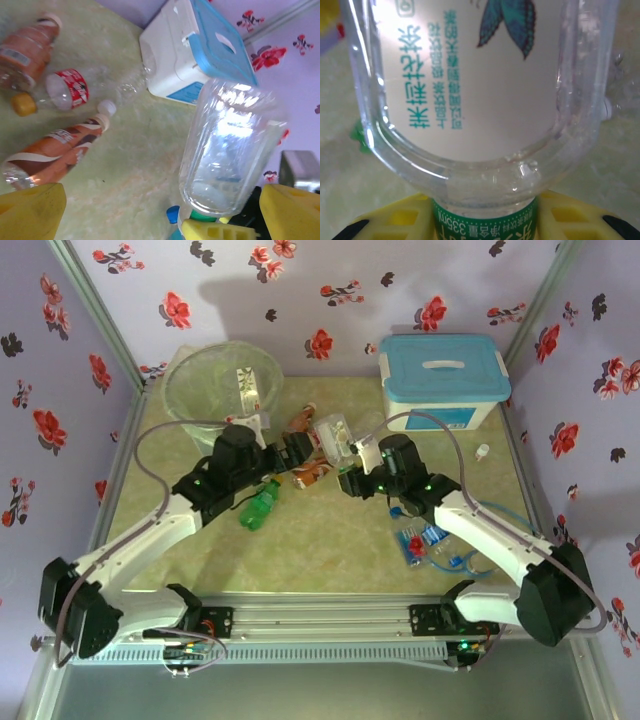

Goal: Put the plastic bottles in the bin

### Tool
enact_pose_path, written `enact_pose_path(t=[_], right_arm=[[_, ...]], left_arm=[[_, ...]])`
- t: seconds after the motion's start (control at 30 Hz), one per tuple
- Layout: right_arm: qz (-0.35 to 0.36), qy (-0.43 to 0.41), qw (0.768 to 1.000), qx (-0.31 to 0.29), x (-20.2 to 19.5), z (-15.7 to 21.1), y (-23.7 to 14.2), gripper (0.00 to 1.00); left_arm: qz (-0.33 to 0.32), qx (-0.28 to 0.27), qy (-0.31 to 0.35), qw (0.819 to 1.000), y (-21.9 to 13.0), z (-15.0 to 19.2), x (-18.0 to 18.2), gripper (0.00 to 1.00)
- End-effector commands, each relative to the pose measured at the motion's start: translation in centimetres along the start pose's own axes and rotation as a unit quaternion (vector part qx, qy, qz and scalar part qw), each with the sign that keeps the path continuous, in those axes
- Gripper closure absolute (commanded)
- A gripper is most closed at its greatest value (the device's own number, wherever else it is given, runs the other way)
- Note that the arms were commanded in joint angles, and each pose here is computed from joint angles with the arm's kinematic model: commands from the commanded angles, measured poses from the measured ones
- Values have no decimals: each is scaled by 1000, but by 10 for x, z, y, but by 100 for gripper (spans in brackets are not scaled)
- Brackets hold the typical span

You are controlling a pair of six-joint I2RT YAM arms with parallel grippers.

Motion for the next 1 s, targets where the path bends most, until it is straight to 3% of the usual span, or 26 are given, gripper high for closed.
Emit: enact_pose_path(t=[0.0, 0.3, 0.57, 0.67, 0.73, 0.87, 0.97], right_arm=[[-36, 21, 998, -48, 12, -17, -2, 86], [-88, 2, 995, -44, 27, -11, 1, 86], [-93, 3, 995, -43, 28, -10, 0, 89], [-90, 4, 995, -42, 27, -8, 2, 85], [-92, 7, 995, -45, 27, -10, 3, 70], [-92, 5, 994, -58, 29, -16, -1, 16], [-77, -4, 995, -58, 29, -20, -12, 1]], left_arm=[[52, -15, 13, 998, 8, -13, -30, 0], [75, -2, 13, 997, 43, -12, -44, 3], [85, -17, 3, 996, 52, -14, -46, 46], [85, -18, 8, 996, 48, -17, -49, 52], [85, -20, 13, 996, 46, -20, -51, 55], [81, -25, 27, 996, 42, -26, -54, 58], [79, -36, 38, 996, 35, -38, -56, 58]])
Point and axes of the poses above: each hand's point on the last joint's axis, 136 mm out from that joint toward the fingers, its own y axis out along the fingers, its own x axis along the line the jaws close on, z = x × y, the point moved 8 cm from there along -y, back along the fingers, and after that the axes turned 5 degrees about y, right-handed, at the moved point
